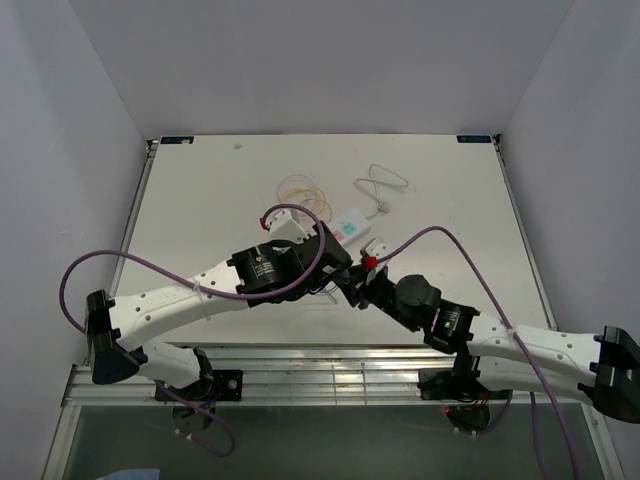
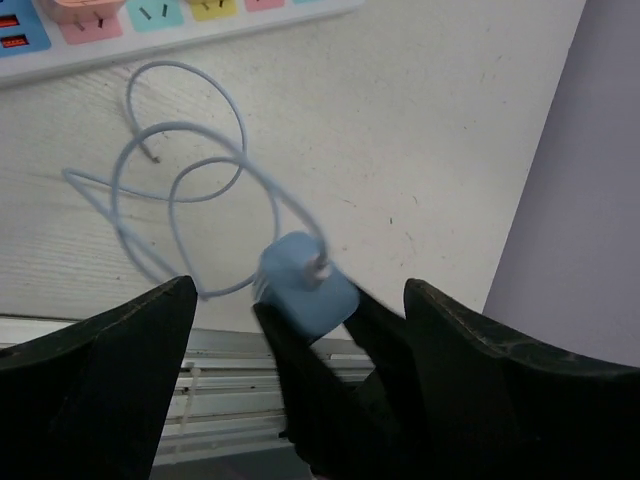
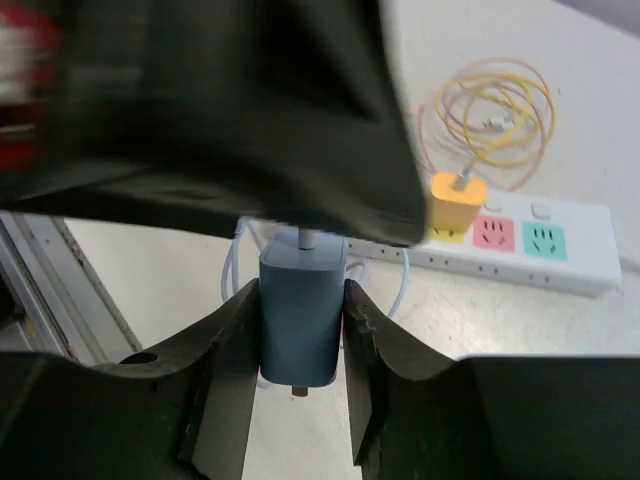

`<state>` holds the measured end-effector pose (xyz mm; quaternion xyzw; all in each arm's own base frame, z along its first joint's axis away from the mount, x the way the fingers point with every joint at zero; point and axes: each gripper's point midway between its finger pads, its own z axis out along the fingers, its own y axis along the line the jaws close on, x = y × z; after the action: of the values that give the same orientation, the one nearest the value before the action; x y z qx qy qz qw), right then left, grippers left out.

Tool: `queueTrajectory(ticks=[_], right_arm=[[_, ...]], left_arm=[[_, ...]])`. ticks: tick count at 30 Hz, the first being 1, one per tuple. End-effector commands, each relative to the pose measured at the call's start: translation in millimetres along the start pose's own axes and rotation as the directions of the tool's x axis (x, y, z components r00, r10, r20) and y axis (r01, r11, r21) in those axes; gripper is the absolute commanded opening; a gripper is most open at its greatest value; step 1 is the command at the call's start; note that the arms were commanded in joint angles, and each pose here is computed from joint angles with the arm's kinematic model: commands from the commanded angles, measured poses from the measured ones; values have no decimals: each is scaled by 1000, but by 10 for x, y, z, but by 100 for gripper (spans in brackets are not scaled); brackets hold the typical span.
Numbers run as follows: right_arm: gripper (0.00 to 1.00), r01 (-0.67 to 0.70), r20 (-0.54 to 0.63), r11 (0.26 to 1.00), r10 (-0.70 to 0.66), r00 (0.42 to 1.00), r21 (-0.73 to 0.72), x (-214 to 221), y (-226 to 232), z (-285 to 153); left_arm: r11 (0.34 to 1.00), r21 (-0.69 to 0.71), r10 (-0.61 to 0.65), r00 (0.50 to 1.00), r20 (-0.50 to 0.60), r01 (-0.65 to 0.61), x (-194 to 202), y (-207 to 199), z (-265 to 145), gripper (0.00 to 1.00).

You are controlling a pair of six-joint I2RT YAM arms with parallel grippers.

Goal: Insert the plug

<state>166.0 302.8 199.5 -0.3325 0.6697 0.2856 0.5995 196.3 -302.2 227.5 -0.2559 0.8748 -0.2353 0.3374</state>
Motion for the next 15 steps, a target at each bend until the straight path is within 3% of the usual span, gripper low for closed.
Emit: queueTrajectory(ticks=[1,2,3,4,5,6,7,8,10,13,15], right_arm=[[8,-282,85,955,275,958,88,-302,-359,-47],[8,-338,111,934,327,939,112,-360,-634,-102],[8,-419,98,895,408,908,151,-298,-788,-166],[8,-456,144,852,432,890,258,-303,-1218,-266],[8,-481,188,838,445,875,258,-520,-1353,-380],[8,-505,167,803,477,863,317,-468,-1526,-499],[8,-518,225,742,467,855,427,-524,-1965,-723],[8,-527,213,738,484,849,421,-583,-2037,-802],[8,-557,303,644,470,829,524,-814,-2540,-1152],[8,-601,291,724,527,799,339,-1083,-2419,-1076],[8,-599,229,797,571,788,75,-1144,-1989,-894]], left_arm=[[989,140,44,999,6,-44,-130,-215,-213,97],[971,169,170,985,23,-171,-130,-191,-223,98],[956,219,197,980,14,-195,-115,-260,-279,98],[946,233,229,973,17,-227,-121,-243,-308,98],[929,248,277,960,31,-276,-152,-185,-357,98],[927,250,280,959,34,-279,-170,-144,-380,98],[930,242,273,961,53,-277,-221,-102,-387,98],[928,263,255,965,64,-262,-282,-90,-459,98],[923,281,249,964,91,-264,-343,-64,-474,98],[905,322,249,960,130,-278,-428,-72,-538,98],[888,369,232,961,152,-273,-476,-148,-581,98]])
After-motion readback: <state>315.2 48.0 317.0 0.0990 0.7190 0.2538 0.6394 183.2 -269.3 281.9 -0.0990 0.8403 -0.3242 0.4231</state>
